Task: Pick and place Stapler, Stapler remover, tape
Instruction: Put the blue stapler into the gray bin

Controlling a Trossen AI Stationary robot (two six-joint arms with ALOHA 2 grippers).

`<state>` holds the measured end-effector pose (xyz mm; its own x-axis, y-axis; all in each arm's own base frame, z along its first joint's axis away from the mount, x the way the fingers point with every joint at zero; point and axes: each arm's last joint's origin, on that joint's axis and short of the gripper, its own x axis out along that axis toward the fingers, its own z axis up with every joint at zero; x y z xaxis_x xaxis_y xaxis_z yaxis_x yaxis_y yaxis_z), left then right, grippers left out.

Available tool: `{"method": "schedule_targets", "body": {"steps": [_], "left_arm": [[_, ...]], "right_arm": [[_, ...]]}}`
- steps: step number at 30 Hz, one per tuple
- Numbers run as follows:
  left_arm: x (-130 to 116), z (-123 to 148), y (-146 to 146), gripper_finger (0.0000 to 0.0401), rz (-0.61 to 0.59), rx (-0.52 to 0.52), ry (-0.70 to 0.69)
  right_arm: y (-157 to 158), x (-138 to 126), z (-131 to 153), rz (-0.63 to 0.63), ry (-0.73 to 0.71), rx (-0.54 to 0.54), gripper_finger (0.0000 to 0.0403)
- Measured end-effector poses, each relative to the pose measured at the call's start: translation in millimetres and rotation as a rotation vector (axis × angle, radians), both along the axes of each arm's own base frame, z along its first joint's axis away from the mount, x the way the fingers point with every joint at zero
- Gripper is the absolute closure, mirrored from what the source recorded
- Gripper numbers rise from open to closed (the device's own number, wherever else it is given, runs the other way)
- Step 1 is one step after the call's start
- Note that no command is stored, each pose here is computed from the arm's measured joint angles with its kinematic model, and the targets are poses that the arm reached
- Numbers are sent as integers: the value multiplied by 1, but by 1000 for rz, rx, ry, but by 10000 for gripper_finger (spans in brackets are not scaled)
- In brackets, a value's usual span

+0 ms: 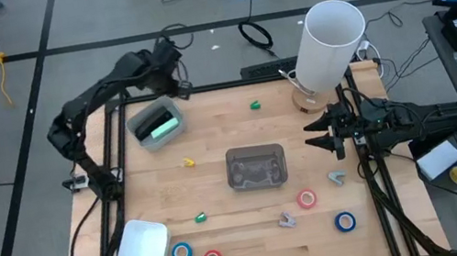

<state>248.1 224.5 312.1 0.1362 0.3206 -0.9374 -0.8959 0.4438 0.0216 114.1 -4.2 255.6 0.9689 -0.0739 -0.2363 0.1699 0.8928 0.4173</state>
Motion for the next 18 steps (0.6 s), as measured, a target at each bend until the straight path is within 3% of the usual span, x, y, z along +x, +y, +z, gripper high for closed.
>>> {"method": "schedule_targets", "body": {"steps": [4, 18], "left_arm": [[-13, -13, 6, 349, 39, -34, 109], [-31, -88, 32, 348, 126, -34, 80]], "right_arm": [[0, 0, 0, 0, 0, 0, 161], [0, 0, 0, -1, 0, 3, 161]]}}
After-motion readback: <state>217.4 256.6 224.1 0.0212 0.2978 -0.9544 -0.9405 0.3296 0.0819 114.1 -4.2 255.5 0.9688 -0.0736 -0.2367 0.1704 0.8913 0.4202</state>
